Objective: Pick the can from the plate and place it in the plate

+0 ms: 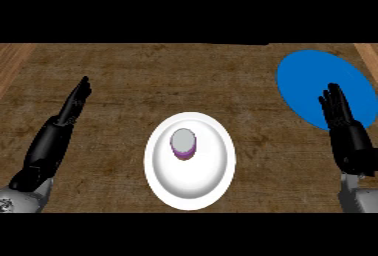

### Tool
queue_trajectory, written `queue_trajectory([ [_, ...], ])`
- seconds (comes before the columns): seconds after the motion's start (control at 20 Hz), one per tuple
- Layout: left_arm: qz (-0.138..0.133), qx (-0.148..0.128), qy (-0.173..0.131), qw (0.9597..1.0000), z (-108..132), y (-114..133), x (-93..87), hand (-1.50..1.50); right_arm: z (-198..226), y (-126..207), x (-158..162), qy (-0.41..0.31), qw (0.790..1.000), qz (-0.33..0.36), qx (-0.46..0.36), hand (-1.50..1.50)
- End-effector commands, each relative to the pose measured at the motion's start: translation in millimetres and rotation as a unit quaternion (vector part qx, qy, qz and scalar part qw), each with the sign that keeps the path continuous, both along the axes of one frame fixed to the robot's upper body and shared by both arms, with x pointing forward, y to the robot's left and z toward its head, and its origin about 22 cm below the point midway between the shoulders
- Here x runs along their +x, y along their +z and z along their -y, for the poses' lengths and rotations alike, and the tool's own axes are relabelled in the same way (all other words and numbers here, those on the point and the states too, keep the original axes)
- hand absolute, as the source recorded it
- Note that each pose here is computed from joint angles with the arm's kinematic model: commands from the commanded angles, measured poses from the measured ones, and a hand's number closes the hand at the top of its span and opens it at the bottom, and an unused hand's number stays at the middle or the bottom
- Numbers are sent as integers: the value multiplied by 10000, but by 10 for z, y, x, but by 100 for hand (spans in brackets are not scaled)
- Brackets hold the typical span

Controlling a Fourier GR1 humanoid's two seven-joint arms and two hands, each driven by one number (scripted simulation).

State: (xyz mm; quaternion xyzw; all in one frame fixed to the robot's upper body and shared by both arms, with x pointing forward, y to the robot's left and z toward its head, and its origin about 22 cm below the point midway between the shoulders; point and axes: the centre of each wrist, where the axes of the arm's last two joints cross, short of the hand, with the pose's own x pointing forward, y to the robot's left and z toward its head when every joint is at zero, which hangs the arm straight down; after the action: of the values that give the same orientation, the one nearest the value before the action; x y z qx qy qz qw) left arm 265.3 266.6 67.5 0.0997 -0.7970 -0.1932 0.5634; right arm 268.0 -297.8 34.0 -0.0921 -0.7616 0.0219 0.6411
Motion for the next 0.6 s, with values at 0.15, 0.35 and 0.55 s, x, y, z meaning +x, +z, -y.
queue_trajectory([
  [0.15,-642,339,1034,9920,-417,-303,-112,0,-1260,301,197,800,9680,326,2354,-150],
  [0.35,-1379,313,1465,9791,-596,-495,-260,0,-1452,298,160,-748,9841,798,1397,-150],
  [0.55,-1454,314,1474,9778,-683,-659,-427,0,-1769,433,-75,-1456,9611,1442,1853,-150],
])
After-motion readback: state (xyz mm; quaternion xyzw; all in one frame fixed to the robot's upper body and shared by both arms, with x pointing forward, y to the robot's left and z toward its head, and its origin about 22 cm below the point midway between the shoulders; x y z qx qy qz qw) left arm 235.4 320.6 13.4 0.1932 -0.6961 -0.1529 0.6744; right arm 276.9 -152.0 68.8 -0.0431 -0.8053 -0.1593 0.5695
